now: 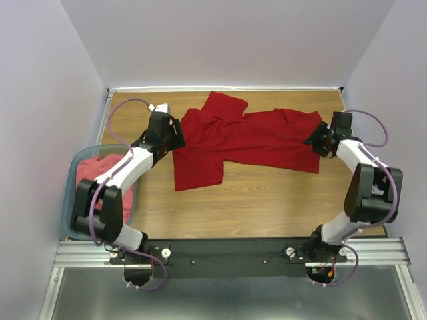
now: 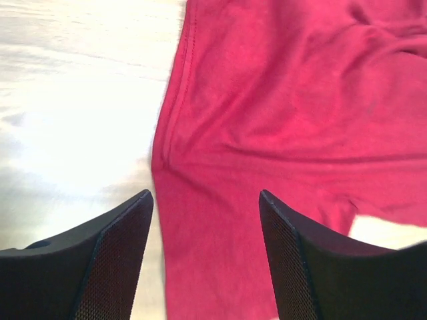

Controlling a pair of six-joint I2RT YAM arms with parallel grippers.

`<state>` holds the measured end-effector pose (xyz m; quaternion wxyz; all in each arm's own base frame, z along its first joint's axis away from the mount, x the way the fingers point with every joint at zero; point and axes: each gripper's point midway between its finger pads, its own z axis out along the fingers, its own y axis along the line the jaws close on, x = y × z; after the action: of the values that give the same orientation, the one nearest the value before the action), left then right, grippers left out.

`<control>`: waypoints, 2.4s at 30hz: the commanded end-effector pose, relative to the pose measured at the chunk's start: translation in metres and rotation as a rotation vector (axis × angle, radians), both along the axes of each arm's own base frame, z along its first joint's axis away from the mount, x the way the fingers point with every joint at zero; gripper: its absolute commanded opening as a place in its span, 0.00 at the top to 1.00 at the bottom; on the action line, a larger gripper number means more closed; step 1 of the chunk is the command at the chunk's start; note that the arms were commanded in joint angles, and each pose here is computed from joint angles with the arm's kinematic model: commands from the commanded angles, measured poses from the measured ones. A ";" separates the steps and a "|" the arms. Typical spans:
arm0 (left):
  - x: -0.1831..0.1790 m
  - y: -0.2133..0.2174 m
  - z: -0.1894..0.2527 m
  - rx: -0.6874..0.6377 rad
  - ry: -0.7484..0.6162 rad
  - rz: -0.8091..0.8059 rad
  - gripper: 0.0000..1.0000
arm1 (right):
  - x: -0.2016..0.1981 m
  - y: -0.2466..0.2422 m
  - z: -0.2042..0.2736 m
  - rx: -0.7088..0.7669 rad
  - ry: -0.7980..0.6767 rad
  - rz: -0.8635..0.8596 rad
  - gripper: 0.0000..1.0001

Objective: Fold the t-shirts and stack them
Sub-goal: Flatten the tshirt out

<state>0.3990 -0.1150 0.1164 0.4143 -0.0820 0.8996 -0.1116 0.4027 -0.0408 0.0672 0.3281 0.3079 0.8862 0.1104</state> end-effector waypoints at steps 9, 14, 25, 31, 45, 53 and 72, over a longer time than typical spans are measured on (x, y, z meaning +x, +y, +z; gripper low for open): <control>-0.112 0.010 -0.045 0.167 0.173 0.035 0.27 | -0.093 0.068 0.004 -0.149 0.104 0.224 0.25; -0.125 0.006 -0.062 0.170 0.217 0.017 0.34 | -0.108 0.074 0.010 -0.132 0.076 0.253 0.25; -0.129 0.004 -0.093 0.223 0.296 0.022 0.51 | -0.113 0.072 0.010 -0.149 0.069 0.261 0.25; -0.133 0.002 -0.109 0.253 0.329 0.013 0.51 | -0.115 0.073 0.004 -0.142 0.079 0.264 0.25; -0.140 0.001 -0.098 0.271 0.322 0.005 1.00 | -0.113 0.061 0.005 -0.185 0.083 0.194 0.25; -0.123 0.000 -0.038 0.206 0.161 0.033 1.00 | -0.109 0.035 -0.004 -0.274 0.139 0.068 0.24; -0.110 0.002 -0.004 0.055 -0.031 -0.027 1.00 | -0.082 -0.015 -0.025 -0.275 0.261 -0.137 0.32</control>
<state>0.2819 -0.1100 0.1025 0.4114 -0.0673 0.9062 -0.0713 0.3072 -0.0485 0.0384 0.2475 0.3022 0.9178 -0.0710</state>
